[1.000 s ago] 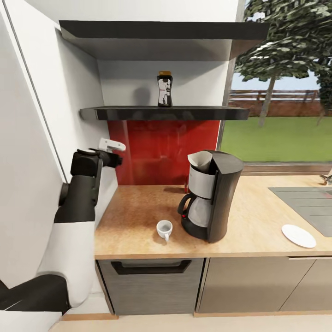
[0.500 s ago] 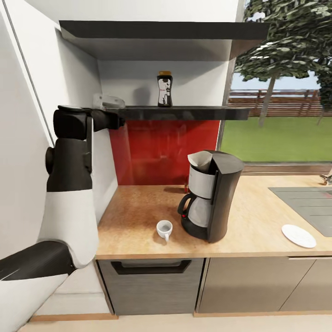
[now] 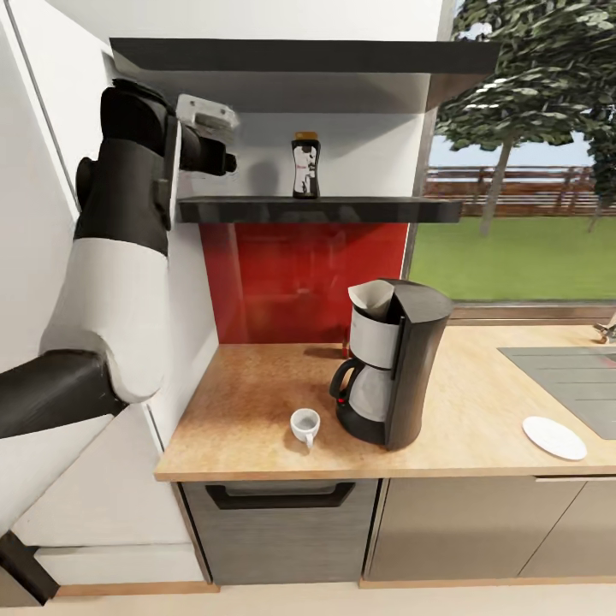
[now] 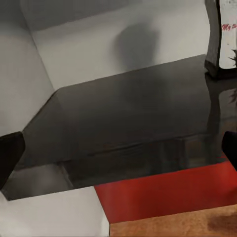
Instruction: Set up a coffee station on the kitchen countertop: keep the coffee maker on the countertop, move the bottle of coffee from the kitchen shelf to the counter next to the coffee maker, place a paper coffee filter on top of the coffee maker, put the saucer next to the coffee maker with the coffee cup on the saucer, and place the electric kettle next to the coffee maker.
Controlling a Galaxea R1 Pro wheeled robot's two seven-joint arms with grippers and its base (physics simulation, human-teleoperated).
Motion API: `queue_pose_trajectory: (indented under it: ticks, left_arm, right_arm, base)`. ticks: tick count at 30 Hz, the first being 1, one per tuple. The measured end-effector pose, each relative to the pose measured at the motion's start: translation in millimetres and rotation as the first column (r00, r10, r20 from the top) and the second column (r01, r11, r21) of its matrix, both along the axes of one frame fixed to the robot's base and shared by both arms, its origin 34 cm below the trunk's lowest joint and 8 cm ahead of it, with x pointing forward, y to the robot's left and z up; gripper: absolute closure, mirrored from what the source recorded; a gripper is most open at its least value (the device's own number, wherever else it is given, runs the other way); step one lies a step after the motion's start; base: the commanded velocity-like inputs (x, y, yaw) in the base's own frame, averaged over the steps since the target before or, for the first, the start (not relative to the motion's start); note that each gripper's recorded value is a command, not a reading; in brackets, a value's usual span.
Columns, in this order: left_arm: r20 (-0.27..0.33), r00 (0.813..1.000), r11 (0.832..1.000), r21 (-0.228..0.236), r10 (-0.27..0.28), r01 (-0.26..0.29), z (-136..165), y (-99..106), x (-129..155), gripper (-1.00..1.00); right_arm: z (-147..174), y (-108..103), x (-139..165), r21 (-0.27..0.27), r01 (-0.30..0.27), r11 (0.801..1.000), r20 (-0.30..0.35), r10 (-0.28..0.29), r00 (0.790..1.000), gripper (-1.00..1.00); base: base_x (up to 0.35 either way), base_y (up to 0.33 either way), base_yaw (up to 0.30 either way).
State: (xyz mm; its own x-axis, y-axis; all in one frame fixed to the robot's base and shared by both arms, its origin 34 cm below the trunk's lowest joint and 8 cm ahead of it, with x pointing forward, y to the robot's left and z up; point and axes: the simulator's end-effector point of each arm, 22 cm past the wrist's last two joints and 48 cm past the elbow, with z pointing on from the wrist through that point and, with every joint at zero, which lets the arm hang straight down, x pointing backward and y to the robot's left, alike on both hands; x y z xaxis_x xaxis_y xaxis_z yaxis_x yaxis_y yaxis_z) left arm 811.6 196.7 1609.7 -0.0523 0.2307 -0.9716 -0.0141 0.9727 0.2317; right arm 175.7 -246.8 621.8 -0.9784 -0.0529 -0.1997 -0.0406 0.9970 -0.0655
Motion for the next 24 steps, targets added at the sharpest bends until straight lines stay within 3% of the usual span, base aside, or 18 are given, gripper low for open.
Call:
queue_pose_trajectory:
  ticks: [2,3,4,6,9,14,17,24]
  left_arm:
    - [-0.003,1.0,1.0,-0.008,0.013,-0.013,40.1,0.3,0.0,-1.0]
    - [0.004,1.0,0.999,-0.048,0.011,-0.01,53.7,6.1,-3.8,-1.0]
    - [0.002,1.0,0.998,-0.066,0.01,-0.009,55.2,8.6,-2.7,-1.0]
    - [-0.007,1.0,0.988,-0.153,0.014,-0.015,59.5,23.9,-1.3,-1.0]
    - [-0.036,0.999,0.974,-0.228,0.007,-0.015,56.3,32.0,4.4,-1.0]
    - [-0.047,0.999,0.967,-0.255,-0.014,0.002,57.2,24.3,13.6,-1.0]
    - [0.029,1.0,0.967,-0.255,-0.011,0.018,68.2,23.0,20.6,-1.0]
    - [0.129,0.992,0.97,-0.24,-0.011,0.042,86.6,22.1,22.7,-1.0]
  right_arm:
    - [-0.1,0.1,-0.3,0.0,0.0,1.0,-0.001,0.0,1.0,-1.0]
    - [0.1,0.1,-0.6,0.0,0.0,1.0,0.0,0.0,1.0,-1.0]
    - [-0.1,0.1,-0.6,0.0,0.0,1.0,-0.001,0.0,1.0,-1.0]
    - [-0.1,0.1,-1.1,0.0,0.0,1.0,-0.002,0.0,1.0,-1.0]
    - [-0.2,0.4,-1.5,0.0,0.0,1.0,-0.003,0.0,1.0,-1.0]
    - [-0.2,0.2,-2.0,0.0,-0.001,1.0,-0.004,0.001,1.0,-1.0]
    - [-0.3,-0.1,-2.1,0.0,-0.002,1.0,-0.004,0.002,1.0,-1.0]
    - [-0.2,-0.1,-2.1,0.0,-0.002,1.0,-0.004,0.002,1.0,-1.0]
  base:
    - [0.0,0.0,0.0]
    - [0.0,0.0,0.0]
    - [0.0,0.0,0.0]
    - [0.0,0.0,0.0]
    - [0.0,0.0,0.0]
    - [0.0,0.0,0.0]
    - [0.0,0.0,0.0]
    - [0.0,0.0,0.0]
